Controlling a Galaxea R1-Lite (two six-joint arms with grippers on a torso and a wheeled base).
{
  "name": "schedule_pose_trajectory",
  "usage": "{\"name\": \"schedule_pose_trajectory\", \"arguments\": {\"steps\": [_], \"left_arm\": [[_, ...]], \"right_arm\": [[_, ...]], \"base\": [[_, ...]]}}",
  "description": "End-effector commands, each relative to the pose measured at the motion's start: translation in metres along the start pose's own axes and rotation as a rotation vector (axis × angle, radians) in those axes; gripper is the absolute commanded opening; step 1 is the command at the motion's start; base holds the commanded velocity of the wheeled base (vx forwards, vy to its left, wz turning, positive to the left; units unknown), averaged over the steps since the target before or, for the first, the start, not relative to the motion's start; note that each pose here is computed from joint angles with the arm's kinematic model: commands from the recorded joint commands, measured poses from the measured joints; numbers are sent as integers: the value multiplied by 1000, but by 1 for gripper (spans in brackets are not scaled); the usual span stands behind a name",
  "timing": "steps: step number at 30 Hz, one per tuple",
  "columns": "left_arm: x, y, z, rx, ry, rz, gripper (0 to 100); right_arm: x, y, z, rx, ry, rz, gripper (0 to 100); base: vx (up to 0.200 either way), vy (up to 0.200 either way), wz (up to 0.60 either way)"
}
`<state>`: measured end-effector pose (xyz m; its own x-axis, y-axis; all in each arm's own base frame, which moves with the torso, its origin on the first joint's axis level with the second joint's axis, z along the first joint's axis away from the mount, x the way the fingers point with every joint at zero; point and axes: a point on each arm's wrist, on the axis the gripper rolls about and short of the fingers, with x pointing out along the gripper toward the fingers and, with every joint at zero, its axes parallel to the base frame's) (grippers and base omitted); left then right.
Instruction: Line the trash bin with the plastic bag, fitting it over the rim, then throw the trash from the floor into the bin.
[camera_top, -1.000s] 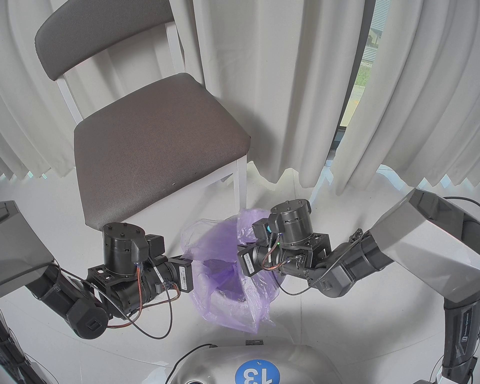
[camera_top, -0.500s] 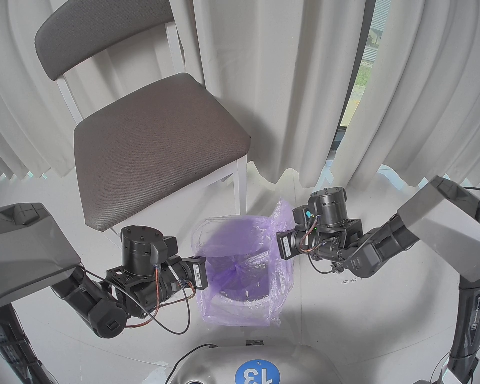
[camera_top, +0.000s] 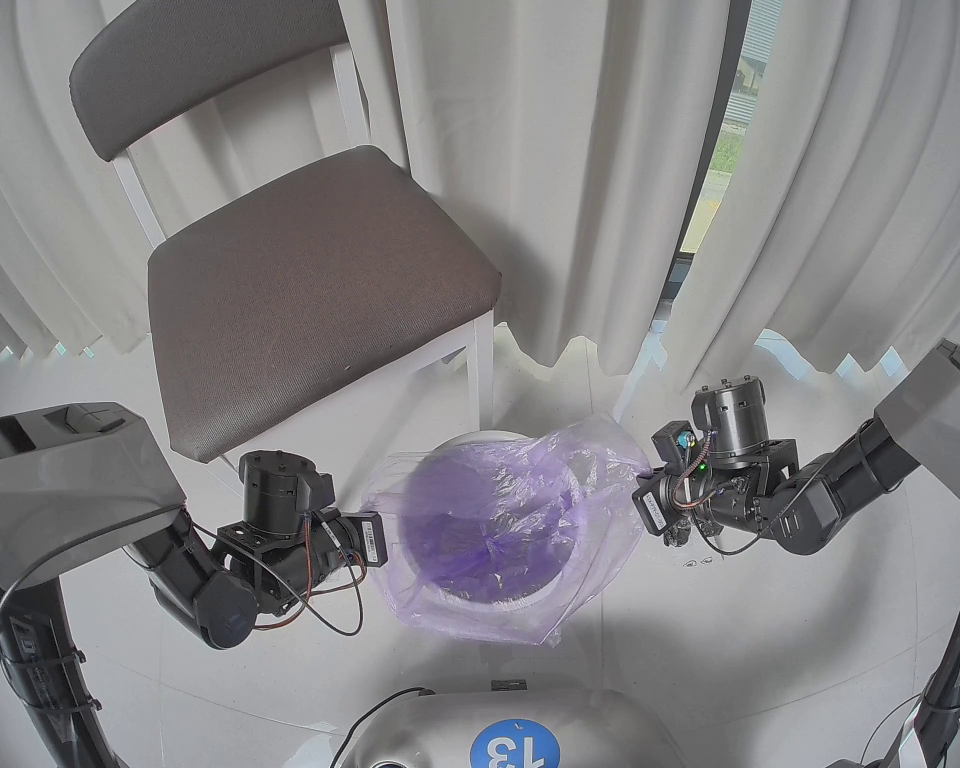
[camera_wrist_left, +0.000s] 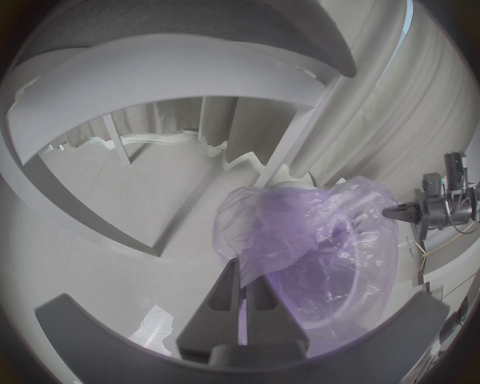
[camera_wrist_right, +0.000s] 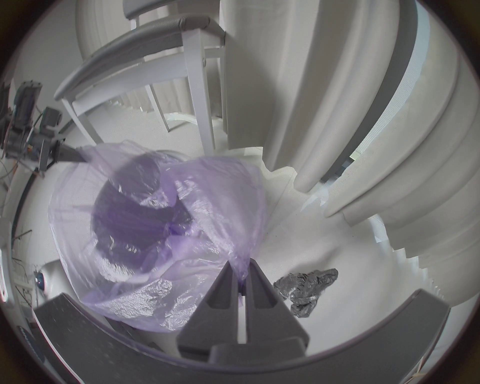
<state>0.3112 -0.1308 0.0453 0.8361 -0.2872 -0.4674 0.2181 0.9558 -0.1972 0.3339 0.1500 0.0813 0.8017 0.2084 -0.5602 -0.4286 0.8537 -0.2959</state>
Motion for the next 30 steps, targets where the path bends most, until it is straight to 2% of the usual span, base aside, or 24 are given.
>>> {"name": "schedule_pose_trajectory", "arguments": {"steps": [1,8,11,12,17,20,23,30], "left_arm": [[2,7,3,-8,-8,18,0],[2,1,13,-17,-78,-6,0],[3,0,15,-21,-115,-19,0],[10,0,8,-19,-114,-20,0],[32,1,-6,-23,-119,-16,0],[45,-1,-12,-36,-122,16,0],[56,0,-14,-58,-138,55,0],[68,3,-8,-128,-192,47,0]], "right_arm": [[-1,4,-4,-13,14,-10,0],[13,31,-6,-19,10,19,0],[29,40,-12,12,-18,14,0],[40,43,-18,20,-22,9,0],[56,32,-33,35,20,-18,0],[59,29,-35,44,21,-25,0],[63,27,-37,52,25,-31,0],[76,26,-40,98,-14,-49,0]], "base": [[0,0,0],[0,0,0],[0,0,0],[0,0,0],[0,0,0],[0,0,0],[0,0,0],[0,0,0]]}}
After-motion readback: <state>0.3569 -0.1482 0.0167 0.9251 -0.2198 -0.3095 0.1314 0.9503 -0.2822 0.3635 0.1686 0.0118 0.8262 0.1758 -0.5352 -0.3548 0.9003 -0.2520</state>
